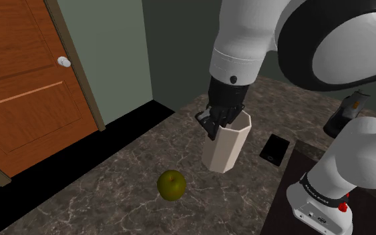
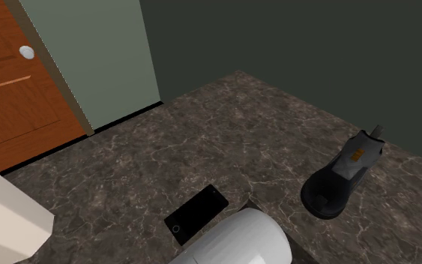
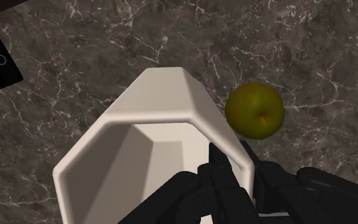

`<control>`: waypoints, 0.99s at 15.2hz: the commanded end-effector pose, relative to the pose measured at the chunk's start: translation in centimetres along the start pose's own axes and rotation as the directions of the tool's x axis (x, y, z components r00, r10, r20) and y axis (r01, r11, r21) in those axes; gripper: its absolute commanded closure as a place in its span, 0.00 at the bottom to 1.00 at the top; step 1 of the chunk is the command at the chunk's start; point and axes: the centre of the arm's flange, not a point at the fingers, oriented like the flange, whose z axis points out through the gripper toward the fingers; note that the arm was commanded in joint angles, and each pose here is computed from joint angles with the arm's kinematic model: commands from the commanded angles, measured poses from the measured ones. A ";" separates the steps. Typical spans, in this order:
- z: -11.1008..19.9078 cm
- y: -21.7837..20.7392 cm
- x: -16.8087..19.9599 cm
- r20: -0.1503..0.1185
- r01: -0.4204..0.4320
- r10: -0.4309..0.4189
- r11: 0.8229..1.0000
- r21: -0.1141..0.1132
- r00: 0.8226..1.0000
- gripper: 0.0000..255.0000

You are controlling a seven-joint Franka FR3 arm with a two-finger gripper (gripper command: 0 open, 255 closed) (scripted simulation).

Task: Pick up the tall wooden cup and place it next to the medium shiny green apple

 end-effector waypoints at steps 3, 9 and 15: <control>2.0 0.1 -0.2 -0.001 0.000 0.000 1.000 0.001 1.000 1.00; 5.2 0.1 -0.4 -0.001 0.000 0.000 1.000 0.001 1.000 1.00; 8.3 0.2 -0.5 -0.001 0.000 0.000 1.000 0.001 1.000 1.00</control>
